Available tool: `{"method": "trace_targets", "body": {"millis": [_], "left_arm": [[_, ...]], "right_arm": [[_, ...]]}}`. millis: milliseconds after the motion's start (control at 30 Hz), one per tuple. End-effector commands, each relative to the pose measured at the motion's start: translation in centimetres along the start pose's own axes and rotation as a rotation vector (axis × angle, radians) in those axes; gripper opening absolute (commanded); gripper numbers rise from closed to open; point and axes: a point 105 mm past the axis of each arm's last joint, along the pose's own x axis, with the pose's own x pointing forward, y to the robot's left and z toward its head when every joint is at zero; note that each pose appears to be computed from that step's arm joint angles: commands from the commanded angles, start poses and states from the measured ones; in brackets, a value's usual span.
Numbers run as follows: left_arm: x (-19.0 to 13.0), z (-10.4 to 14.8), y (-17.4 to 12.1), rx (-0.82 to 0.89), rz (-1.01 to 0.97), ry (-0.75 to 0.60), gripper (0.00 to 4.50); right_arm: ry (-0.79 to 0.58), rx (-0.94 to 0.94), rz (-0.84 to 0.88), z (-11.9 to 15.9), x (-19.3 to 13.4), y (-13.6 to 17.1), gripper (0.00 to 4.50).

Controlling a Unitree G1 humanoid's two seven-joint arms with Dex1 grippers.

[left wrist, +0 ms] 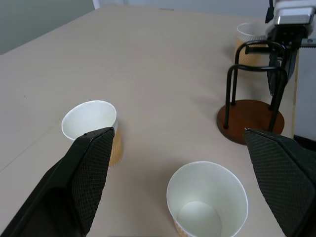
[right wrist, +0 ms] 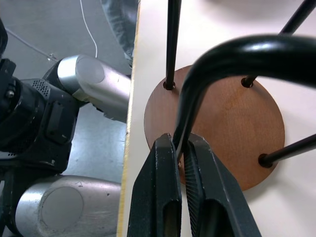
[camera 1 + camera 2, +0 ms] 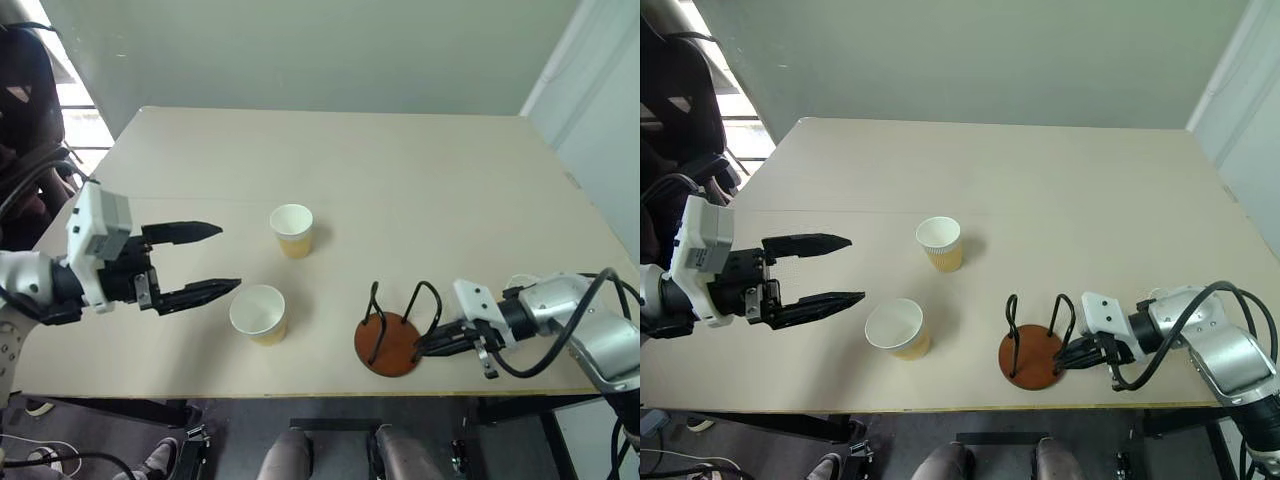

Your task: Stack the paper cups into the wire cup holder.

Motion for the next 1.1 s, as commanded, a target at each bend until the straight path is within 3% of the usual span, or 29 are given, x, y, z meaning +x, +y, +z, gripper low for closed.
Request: {"method": "trace_targets", "body": {"millis": [33, 467, 567, 900, 933, 1100], "left_arm": [[-0.2, 0.7, 0.1, 0.033, -0.002, -0.002, 4.50], [-0.1, 0.6, 0.2, 0.032, 0.002, 0.006, 4.50], [-0.1, 0.5, 0.1, 0.031, 0.001, 0.008, 4.50], [0.0, 0.4, 0.0, 0.027, -0.011, 0.009, 4.50], [0.0, 0.4, 0.0, 0.027, -0.012, 0.009, 4.50], [0.1, 0.5, 0.2, 0.031, -0.021, 0.005, 4.50]], "right_arm": [[0.008, -0.054, -0.018, -0.2, 0.3, -0.3, 0.01], [0.052, -0.189, 0.031, -1.0, 1.5, -0.3, 0.01], [0.071, -0.178, 0.027, -1.4, 1.6, -0.6, 0.72], [0.092, -0.164, 0.026, -2.2, 1.6, -0.4, 4.31], [0.095, -0.165, 0.027, -2.2, 1.3, -0.3, 4.48], [0.187, -0.221, -0.021, -2.3, -1.1, -0.7, 4.48]]}}
